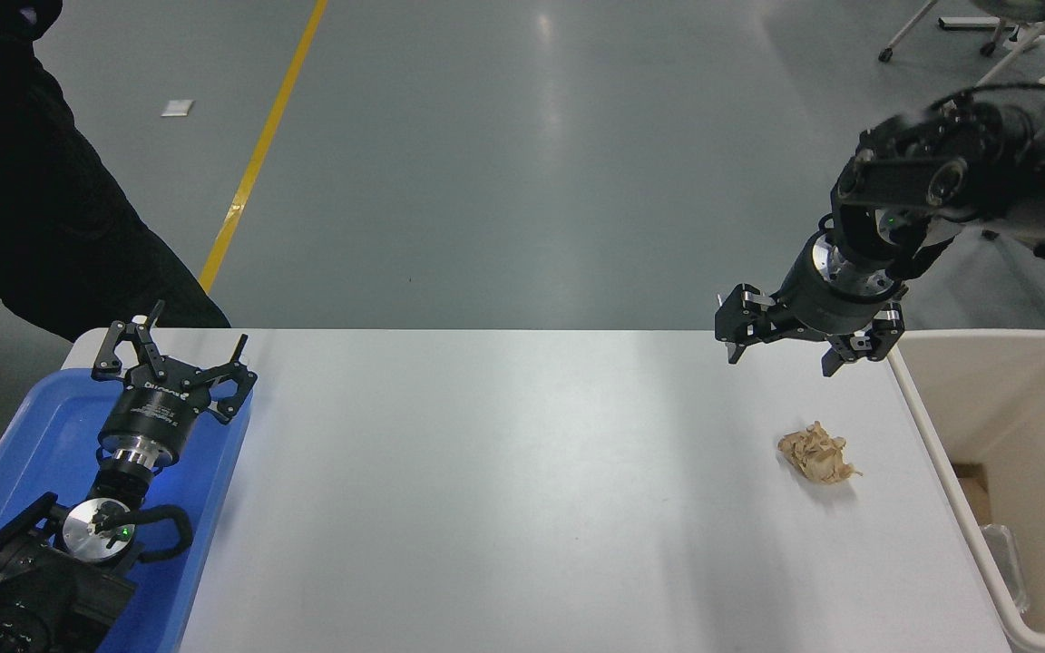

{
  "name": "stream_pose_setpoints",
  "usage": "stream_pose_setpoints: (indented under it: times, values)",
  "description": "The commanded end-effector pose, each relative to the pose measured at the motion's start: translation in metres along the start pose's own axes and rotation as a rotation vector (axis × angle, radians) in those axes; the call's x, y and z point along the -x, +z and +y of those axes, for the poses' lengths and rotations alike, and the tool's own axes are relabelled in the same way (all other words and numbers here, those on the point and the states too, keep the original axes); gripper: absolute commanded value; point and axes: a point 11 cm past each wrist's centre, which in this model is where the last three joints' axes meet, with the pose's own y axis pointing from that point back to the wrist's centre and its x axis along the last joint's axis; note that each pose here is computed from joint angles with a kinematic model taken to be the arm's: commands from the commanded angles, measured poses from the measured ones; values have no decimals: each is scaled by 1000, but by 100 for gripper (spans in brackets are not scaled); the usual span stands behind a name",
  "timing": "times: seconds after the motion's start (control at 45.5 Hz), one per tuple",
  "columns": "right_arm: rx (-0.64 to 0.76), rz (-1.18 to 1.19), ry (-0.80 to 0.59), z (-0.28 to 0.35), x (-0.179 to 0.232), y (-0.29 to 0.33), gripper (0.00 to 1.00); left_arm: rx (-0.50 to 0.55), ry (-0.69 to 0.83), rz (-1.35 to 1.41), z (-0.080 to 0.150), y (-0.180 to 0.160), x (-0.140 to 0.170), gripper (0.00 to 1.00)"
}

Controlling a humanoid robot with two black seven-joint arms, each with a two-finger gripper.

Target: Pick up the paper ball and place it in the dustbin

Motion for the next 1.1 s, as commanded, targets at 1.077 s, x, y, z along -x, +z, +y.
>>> stream_pose_setpoints:
  times: [1.077]
  values:
    - [-2, -25, 86, -161, 90, -13, 100, -1, -1, 0, 0, 0, 0, 99]
